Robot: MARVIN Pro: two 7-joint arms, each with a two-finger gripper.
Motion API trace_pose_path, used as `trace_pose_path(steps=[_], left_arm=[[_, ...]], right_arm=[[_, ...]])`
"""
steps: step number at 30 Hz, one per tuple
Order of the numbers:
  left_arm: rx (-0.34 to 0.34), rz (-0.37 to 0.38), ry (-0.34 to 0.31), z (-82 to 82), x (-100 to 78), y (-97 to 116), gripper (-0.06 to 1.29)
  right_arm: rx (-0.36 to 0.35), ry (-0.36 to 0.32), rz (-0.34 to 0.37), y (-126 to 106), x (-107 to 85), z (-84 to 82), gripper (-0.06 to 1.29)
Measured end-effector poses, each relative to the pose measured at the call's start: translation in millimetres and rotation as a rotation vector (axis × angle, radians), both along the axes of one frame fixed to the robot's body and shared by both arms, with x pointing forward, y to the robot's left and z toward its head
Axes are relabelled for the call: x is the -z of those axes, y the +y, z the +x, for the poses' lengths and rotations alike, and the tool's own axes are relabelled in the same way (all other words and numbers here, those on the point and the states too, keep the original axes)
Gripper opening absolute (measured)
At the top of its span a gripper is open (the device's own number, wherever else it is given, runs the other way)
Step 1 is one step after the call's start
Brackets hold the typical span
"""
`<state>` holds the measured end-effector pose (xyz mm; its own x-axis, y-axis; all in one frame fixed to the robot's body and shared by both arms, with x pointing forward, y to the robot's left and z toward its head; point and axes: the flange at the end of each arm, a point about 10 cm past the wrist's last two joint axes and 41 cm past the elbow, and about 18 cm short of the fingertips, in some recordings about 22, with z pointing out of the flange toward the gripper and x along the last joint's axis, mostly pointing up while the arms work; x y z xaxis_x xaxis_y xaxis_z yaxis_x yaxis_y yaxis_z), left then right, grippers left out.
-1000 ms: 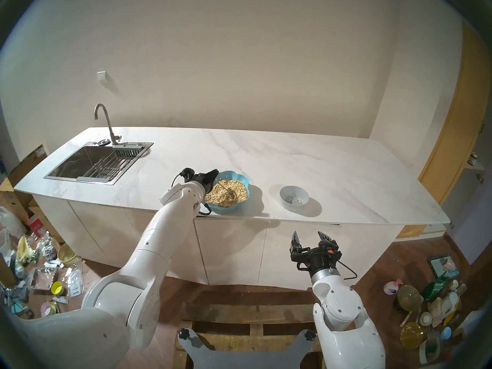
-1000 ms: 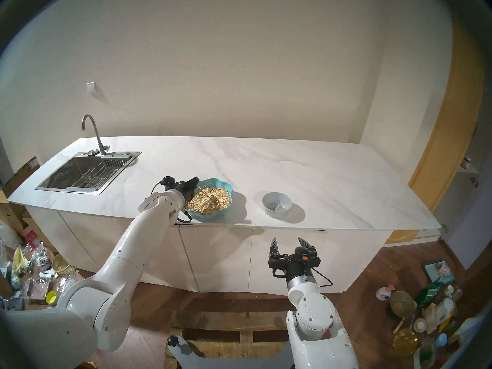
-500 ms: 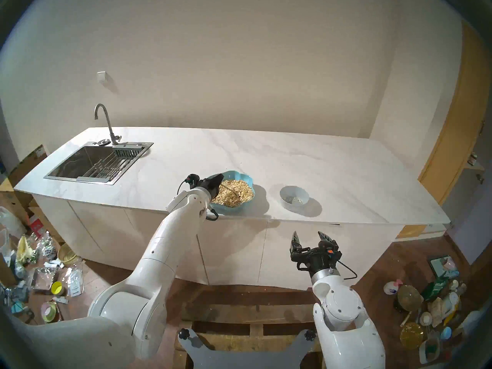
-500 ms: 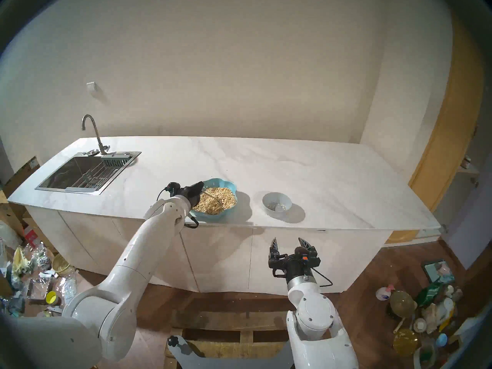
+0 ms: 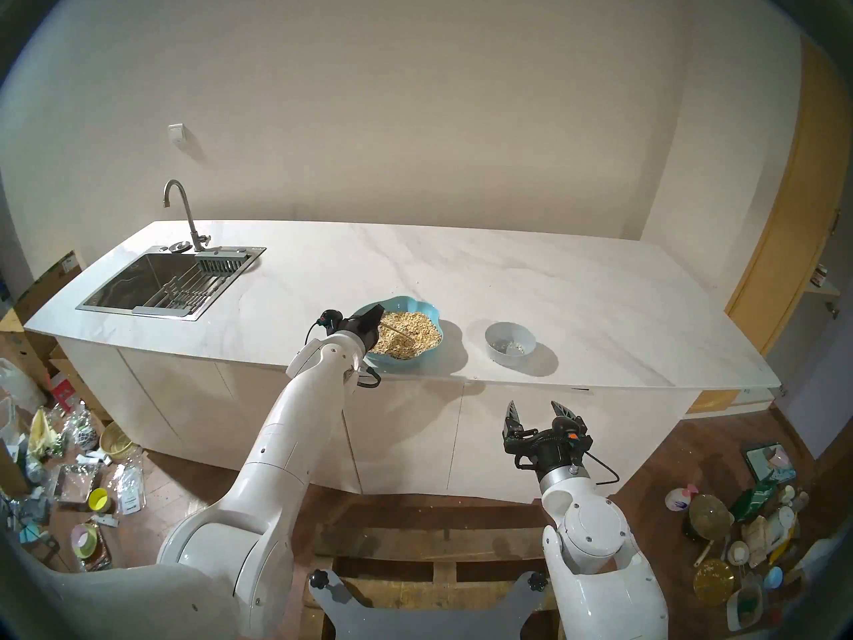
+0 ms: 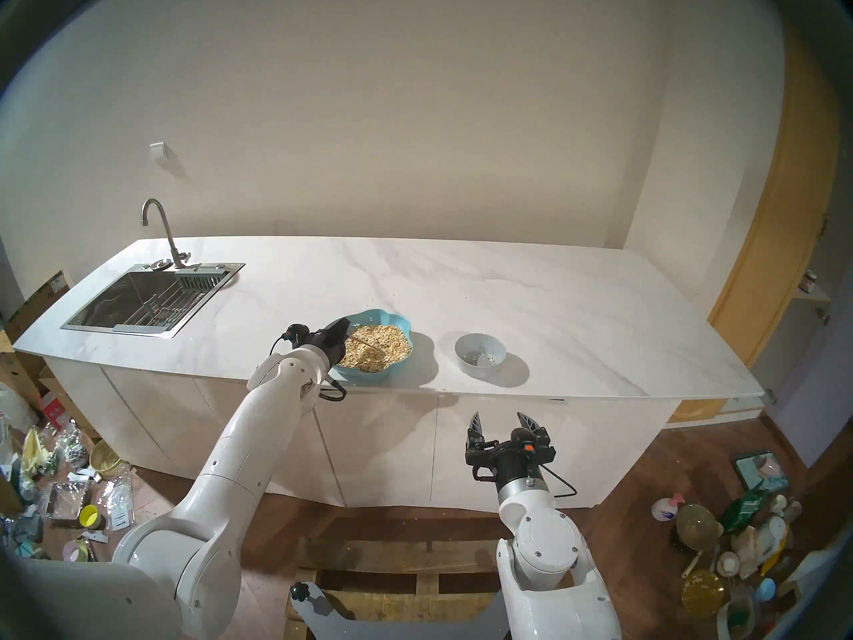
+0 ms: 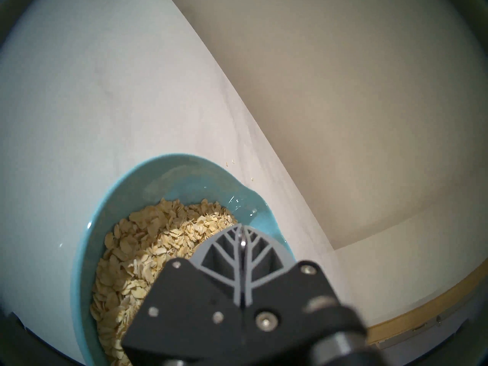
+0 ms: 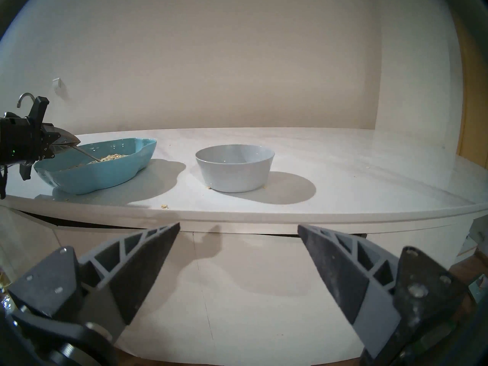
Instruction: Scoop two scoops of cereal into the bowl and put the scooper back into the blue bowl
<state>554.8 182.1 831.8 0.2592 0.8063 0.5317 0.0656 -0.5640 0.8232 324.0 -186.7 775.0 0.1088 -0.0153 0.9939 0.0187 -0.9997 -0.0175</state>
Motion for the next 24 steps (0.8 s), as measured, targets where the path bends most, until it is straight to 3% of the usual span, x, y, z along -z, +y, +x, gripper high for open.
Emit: trace_pose_path(steps=[14,24], left_arm=[[-0.039,-0.098,0.001,-0.3,-3.2,7,-0.01],[-0.041,-0.122,0.001,1.1,-1.3,11,-0.01]], right_arm=[[0.0,0.0,0.0,0,0.1,0.0,1.21],[0.0,0.0,0.0,0,0.1,0.0,1.21]])
